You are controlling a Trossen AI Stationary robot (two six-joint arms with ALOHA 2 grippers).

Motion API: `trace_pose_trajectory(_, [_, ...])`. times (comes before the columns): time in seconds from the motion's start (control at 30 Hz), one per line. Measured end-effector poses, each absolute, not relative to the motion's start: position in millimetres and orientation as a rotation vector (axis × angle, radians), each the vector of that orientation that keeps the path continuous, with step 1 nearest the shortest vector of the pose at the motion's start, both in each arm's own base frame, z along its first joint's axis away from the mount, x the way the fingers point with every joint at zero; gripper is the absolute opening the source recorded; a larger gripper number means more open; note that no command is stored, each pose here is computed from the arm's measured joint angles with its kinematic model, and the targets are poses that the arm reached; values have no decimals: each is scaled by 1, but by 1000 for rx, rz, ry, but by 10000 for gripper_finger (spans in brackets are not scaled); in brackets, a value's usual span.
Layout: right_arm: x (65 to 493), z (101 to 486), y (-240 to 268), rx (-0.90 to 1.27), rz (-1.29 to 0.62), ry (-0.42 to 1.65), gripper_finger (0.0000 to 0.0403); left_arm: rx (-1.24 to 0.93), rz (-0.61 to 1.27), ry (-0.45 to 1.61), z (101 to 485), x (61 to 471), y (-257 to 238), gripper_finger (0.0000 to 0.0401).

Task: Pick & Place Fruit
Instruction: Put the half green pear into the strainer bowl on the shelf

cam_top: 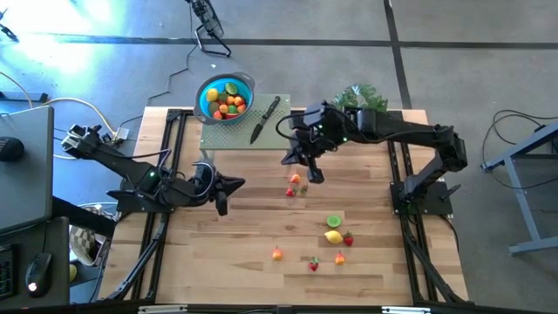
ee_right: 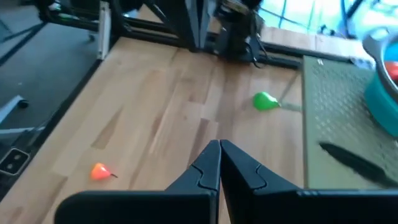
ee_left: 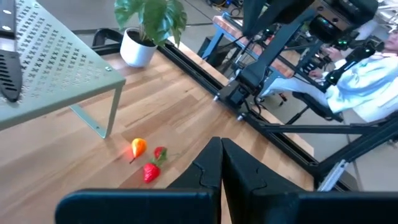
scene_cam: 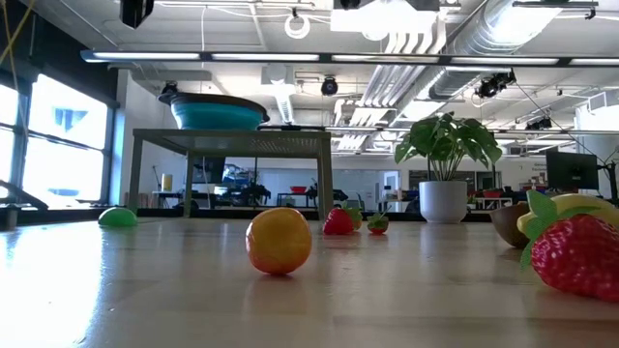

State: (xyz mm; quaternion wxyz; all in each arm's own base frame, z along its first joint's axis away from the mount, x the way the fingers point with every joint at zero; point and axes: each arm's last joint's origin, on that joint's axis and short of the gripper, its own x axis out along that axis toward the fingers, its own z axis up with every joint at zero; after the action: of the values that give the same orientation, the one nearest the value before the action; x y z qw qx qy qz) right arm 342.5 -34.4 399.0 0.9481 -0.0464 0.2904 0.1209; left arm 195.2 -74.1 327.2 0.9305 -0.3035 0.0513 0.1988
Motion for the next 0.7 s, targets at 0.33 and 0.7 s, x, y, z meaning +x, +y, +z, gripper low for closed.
trace_pose_trajectory(0.33, [306, 391, -41, -47, 142, 497, 2, -615, 449, 153, 320, 193, -72, 0])
trace_pose_trajectory(0.7, [256, 365, -46, 65, -12, 303, 2, -800, 560, 225, 304, 185, -68, 0])
